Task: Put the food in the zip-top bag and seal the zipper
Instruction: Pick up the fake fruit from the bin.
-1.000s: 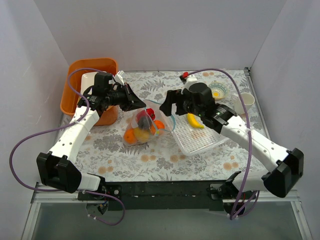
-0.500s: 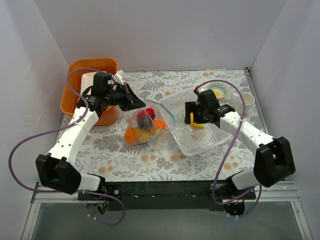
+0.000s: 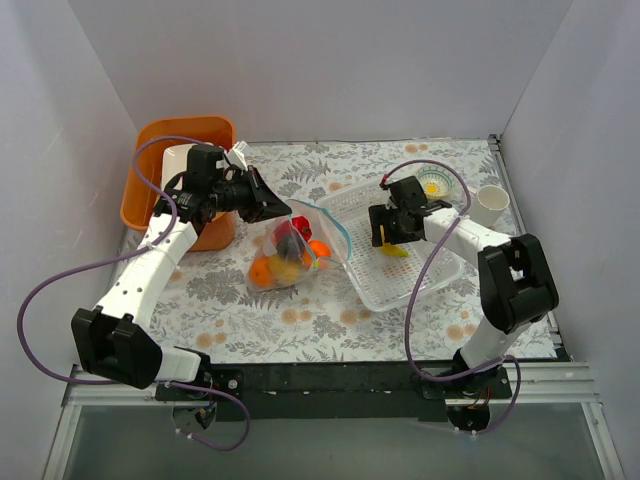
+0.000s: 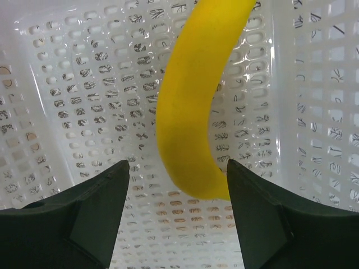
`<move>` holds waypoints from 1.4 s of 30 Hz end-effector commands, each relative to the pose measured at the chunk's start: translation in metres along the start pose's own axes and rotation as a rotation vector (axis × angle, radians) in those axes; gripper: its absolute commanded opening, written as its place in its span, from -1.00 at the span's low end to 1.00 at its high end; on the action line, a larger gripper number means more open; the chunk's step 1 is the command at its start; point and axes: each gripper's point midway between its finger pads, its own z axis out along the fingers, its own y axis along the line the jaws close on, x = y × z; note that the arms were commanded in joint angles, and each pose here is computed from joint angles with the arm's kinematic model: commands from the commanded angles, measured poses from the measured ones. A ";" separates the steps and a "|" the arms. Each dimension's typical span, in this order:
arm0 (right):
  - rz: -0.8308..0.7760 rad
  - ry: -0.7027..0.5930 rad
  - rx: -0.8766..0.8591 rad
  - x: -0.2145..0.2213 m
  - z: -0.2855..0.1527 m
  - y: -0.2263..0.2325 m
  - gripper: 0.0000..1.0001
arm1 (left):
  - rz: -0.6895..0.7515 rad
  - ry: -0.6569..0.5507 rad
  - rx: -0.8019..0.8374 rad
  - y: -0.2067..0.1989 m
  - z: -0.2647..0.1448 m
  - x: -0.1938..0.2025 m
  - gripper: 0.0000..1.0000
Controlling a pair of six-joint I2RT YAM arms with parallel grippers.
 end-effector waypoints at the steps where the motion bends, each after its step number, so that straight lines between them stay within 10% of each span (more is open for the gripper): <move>1: -0.036 -0.090 -0.031 -0.037 0.005 0.005 0.53 | 0.033 -0.011 0.047 -0.015 -0.010 0.001 -1.00; 13: -0.028 -0.018 -0.069 -0.026 0.028 0.009 0.13 | 0.027 -0.010 0.036 -0.010 -0.011 0.004 -1.00; 20: -0.040 -0.062 -0.110 -0.035 0.006 0.017 -0.63 | 0.026 -0.005 0.035 -0.008 -0.010 0.005 -1.00; 33: -0.045 -0.317 -0.471 -0.063 -0.156 0.084 -0.59 | 0.027 0.000 0.037 -0.008 -0.007 0.005 -1.00; 42: -0.106 -0.252 -0.847 -0.027 -0.217 0.134 -0.60 | 0.024 -0.008 0.034 -0.004 -0.005 0.004 -1.00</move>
